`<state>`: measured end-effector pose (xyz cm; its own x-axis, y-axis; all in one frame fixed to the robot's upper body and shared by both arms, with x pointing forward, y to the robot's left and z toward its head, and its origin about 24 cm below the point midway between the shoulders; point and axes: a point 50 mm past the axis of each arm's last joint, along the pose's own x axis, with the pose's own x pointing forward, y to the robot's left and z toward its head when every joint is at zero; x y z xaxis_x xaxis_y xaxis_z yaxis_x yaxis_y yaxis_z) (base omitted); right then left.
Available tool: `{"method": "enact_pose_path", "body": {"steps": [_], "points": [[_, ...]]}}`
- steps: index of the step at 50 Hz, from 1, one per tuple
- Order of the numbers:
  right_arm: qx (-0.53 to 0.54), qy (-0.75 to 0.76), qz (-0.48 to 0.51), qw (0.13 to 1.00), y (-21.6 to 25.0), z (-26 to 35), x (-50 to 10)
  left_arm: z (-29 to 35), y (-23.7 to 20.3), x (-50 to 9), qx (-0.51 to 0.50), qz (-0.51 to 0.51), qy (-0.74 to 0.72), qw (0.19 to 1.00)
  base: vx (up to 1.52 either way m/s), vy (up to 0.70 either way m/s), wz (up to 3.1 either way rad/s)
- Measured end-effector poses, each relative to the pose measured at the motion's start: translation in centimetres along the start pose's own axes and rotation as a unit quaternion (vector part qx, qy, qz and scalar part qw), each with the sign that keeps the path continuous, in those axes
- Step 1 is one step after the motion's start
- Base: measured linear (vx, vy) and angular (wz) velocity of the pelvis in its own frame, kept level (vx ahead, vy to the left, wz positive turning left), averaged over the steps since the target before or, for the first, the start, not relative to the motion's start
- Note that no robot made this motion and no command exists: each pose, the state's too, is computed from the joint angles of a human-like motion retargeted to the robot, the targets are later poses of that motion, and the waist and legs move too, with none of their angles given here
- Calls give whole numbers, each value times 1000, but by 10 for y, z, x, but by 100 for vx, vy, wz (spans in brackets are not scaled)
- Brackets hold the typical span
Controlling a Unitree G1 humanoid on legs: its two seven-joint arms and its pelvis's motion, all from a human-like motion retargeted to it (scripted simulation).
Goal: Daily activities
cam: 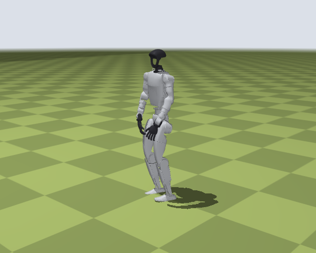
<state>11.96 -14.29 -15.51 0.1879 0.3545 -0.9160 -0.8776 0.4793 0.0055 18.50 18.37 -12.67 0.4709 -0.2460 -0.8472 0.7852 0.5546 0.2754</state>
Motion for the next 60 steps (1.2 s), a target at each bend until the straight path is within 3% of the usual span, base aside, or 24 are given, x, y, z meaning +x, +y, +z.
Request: {"method": "enact_pose_path", "body": {"steps": [20, 28, 37, 60], "points": [[46, -49, -34, 997, -30, 22, -6, 55, 35, 3, 126, 15, -60, 990, -6, -4, 33], [74, -101, -63, 990, -54, 40, -16, 78, 31, 3, 163, 7, -99, 982, -9, -5, 40], [121, -162, -72, 977, -69, 56, -27, 70, 1, 4, 155, -47, -108, 981, -7, -6, 47], [217, -230, -45, 948, -70, 62, -37, 60, 6, -2, 124, -71, -100, 985, -1, -4, 27]]}}
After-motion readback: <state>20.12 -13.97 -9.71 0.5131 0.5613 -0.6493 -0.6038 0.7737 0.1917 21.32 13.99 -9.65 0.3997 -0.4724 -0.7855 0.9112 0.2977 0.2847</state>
